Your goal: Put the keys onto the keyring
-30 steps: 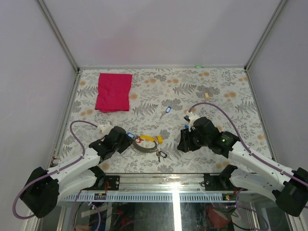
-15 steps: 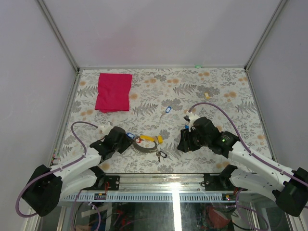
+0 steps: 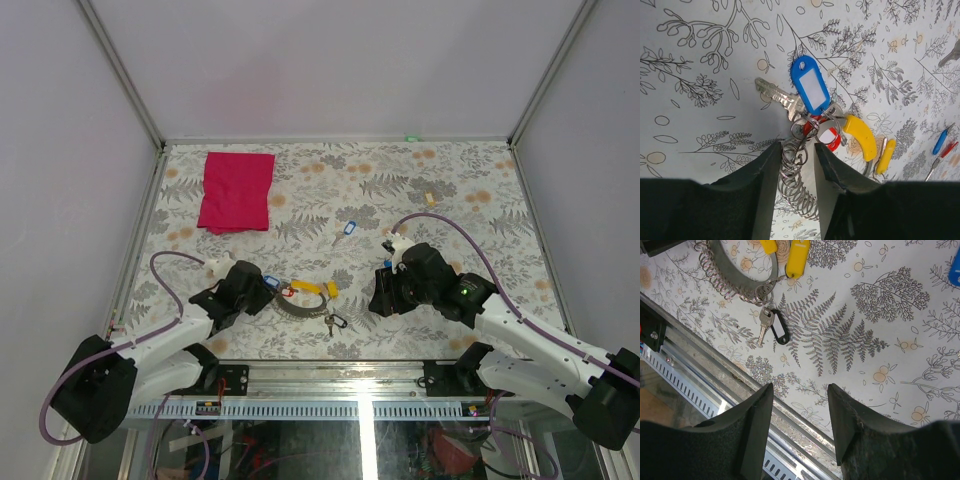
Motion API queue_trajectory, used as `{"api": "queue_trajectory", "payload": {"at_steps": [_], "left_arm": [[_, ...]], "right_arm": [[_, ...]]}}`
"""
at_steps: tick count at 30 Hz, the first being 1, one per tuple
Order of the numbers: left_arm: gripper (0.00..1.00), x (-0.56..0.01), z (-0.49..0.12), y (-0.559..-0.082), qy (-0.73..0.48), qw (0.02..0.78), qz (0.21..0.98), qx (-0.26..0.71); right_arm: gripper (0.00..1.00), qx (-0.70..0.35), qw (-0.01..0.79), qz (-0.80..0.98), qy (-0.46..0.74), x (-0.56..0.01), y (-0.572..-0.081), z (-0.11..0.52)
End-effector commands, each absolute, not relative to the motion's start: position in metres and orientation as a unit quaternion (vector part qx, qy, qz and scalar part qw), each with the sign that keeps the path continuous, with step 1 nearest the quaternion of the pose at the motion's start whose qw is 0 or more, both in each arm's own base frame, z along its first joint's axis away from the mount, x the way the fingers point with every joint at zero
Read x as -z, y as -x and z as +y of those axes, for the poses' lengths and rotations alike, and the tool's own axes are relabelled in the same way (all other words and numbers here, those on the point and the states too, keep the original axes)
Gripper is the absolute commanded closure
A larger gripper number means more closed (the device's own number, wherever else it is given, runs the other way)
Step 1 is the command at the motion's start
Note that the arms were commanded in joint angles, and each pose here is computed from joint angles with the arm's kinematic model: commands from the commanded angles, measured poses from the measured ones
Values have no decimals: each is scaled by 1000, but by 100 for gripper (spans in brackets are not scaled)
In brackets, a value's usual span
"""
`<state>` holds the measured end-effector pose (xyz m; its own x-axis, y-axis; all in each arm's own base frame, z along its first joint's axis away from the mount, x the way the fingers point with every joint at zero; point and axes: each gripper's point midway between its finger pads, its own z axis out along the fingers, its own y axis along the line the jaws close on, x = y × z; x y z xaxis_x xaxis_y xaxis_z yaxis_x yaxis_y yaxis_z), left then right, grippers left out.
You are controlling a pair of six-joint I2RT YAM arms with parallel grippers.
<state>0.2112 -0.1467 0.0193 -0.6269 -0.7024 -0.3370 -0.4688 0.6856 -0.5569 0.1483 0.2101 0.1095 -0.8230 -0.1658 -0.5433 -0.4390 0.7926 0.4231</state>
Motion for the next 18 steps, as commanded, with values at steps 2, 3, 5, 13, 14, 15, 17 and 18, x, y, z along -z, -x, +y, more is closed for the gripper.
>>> {"api": "queue_trajectory", "payload": {"at_steps": [2, 3, 5, 13, 14, 15, 17, 18], "left_arm": [[70, -20, -145, -216, 330, 285, 874, 214], [71, -20, -144, -216, 330, 285, 874, 213], [74, -20, -143, -216, 331, 286, 874, 211], [87, -21, -138, -216, 332, 290, 874, 204], [89, -22, -138, -216, 331, 291, 874, 204], [90, -22, -137, -216, 331, 291, 874, 204], [95, -23, -137, -217, 329, 293, 875, 202], [98, -23, -137, -217, 328, 293, 876, 201]], "right_arm": [[46, -280, 260, 908, 171, -115, -150, 210], [46, -280, 260, 908, 171, -115, -150, 210], [46, -280, 260, 908, 171, -115, -150, 210], [45, -280, 259, 909, 171, -114, -150, 210], [45, -280, 258, 909, 171, -114, -150, 210], [45, -280, 259, 909, 171, -114, -150, 210], [45, -280, 259, 909, 171, -114, -150, 210], [45, -280, 259, 909, 171, -114, -150, 210]]}}
